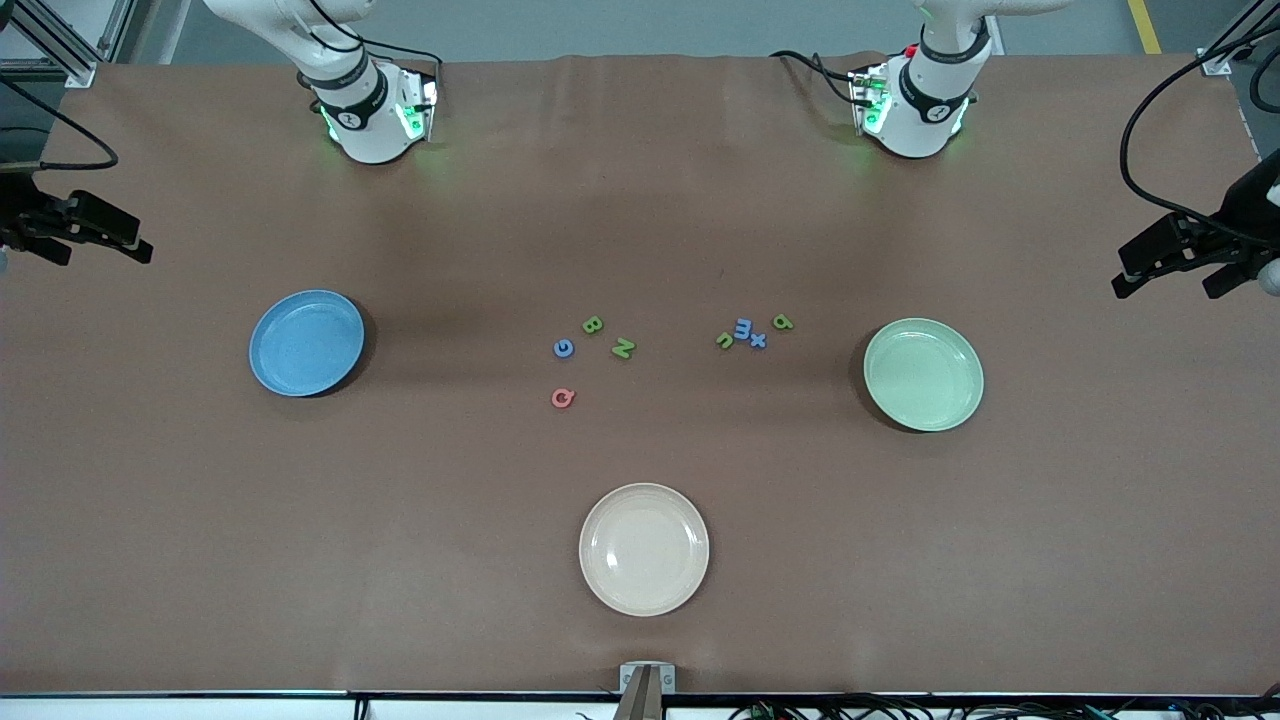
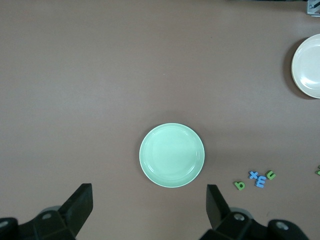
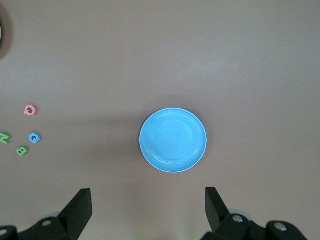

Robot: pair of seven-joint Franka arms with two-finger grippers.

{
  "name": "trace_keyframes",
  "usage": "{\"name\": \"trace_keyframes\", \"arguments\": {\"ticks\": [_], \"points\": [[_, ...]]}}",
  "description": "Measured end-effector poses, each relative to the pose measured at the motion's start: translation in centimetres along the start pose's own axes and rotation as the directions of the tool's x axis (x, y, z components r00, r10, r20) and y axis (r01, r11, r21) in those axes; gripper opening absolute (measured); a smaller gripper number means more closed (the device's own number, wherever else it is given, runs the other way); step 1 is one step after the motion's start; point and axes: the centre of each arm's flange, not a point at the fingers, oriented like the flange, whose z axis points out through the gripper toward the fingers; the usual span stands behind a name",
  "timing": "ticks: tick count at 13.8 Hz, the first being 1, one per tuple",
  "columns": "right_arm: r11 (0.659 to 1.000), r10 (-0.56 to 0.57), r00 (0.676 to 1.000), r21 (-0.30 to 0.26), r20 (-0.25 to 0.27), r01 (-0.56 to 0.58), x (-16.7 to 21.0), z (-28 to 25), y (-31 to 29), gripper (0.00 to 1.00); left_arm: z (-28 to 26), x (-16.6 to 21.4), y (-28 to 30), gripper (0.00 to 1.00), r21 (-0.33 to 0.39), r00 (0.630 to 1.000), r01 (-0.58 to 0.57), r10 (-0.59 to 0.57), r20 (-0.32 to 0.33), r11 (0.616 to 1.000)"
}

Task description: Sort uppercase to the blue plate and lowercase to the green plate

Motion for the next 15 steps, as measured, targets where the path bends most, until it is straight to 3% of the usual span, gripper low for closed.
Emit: {"name": "trace_keyframes", "arguments": {"ticks": [8, 11, 15], "points": [[1.0, -0.001, 1.0, 0.0, -0.002, 0.001, 0.0, 0.0, 0.0, 1.0, 0.0, 0.0, -1.1, 1.0, 0.002, 1.0, 0.02, -0.02, 0.005, 1.0], [1.0, 0.0, 1.0, 0.0, -0.001, 0.0, 0.0, 0.0, 0.0, 1.0, 1.0, -0.7, 0.2, 1.0, -0.003, 0.997, -0.003, 0.003, 0.076, 1.0], [1.0, 0.001, 1.0, 0.0, 0.004, -0.001, 0.1, 0.3, 0.1, 1.0, 4.7, -1.8, 6.7, 1.0, -0.065, 0.979, -0.093, 0.103, 0.178, 0.994]]}}
